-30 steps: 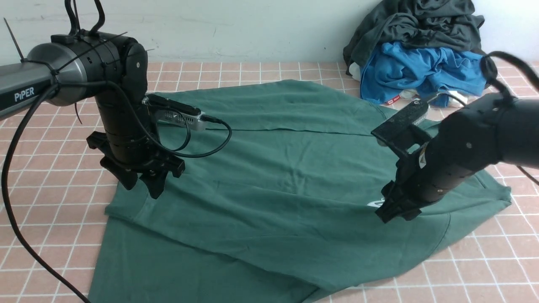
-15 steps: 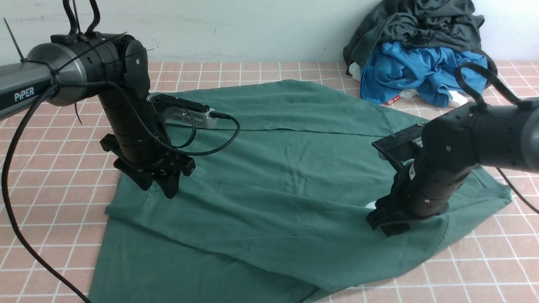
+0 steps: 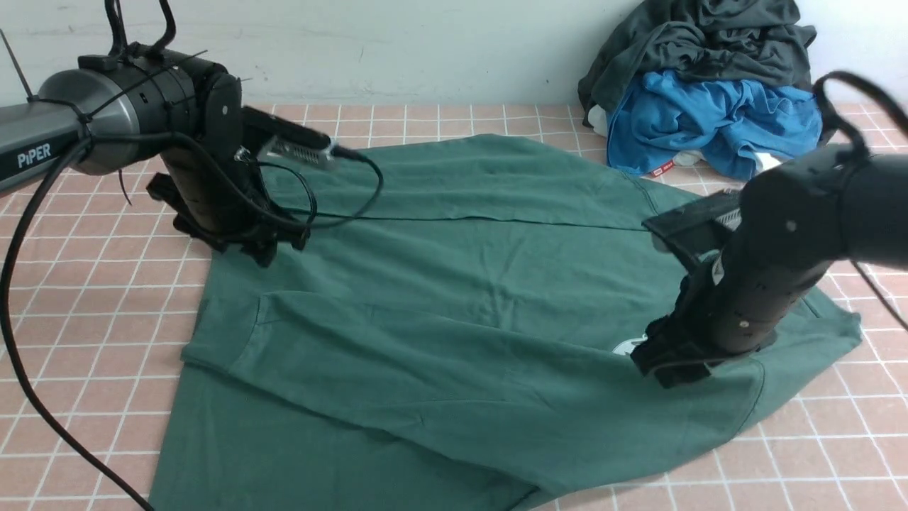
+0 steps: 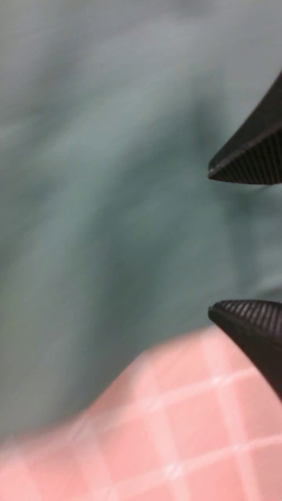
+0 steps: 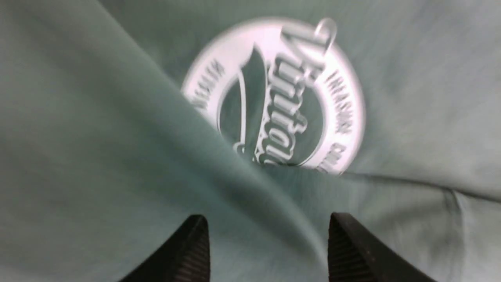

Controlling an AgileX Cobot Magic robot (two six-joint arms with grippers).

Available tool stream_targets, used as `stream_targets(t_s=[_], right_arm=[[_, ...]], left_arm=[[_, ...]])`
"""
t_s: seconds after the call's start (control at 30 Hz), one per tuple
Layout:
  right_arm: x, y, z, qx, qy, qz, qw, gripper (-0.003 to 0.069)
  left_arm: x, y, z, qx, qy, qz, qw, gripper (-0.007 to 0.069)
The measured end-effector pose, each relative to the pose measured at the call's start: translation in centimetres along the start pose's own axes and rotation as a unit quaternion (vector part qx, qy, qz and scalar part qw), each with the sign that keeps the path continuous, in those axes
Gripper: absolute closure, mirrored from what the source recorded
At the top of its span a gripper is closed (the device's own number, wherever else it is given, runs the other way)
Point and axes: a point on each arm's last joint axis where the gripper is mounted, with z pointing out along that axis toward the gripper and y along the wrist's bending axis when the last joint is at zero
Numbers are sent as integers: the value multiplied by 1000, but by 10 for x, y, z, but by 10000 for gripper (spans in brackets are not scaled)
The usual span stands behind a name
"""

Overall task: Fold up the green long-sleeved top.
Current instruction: Use the left arm to clamp the cuff farthest from it

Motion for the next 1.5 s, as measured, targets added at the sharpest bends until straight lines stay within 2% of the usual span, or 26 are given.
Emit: stream_targets(t_s=[0.17, 0.37, 0.57, 0.67, 0.8, 0.9, 1.07, 1.2, 1.3, 1.37, 1.5], right_arm=[[-5, -2, -36, -2, -84, 4, 996, 272], [-6, 0, -37, -16, -92, 8, 996, 272], [-7, 2, -36, -21, -96, -4, 995, 272], [-7, 2, -36, -25, -96, -8, 995, 272], [-8, 2, -37, -23, -99, -23, 995, 272], [-8, 2, -37, -23, -99, -26, 994, 272], [-8, 2, -37, -23, -100, -27, 994, 272], [-9, 2, -37, -22, -103, -27, 994, 272], [-9, 2, -37, -22, -106, -27, 994, 272], [-9, 2, -37, -22, -106, -27, 994, 272], [-9, 2, -37, -22, -106, -27, 994, 272]], left_arm=[[-34, 46, 6, 15, -64, -114, 991, 204], [-50, 89, 49, 68, -71, -205, 974, 95], [-56, 104, 99, 114, -85, -281, 949, 59], [-57, 107, 117, 121, -93, -317, 936, 59], [-58, 109, 119, 114, -95, -331, 932, 59], [-57, 111, 116, 99, -80, -315, 940, 59], [-53, 120, 110, 46, -52, -272, 960, 59], [-54, 120, 110, 53, -57, -275, 958, 64], [-55, 115, 117, 81, -61, -279, 955, 116], [-57, 111, 120, 103, -72, -276, 953, 204], [-57, 111, 121, 106, -74, -257, 958, 379]])
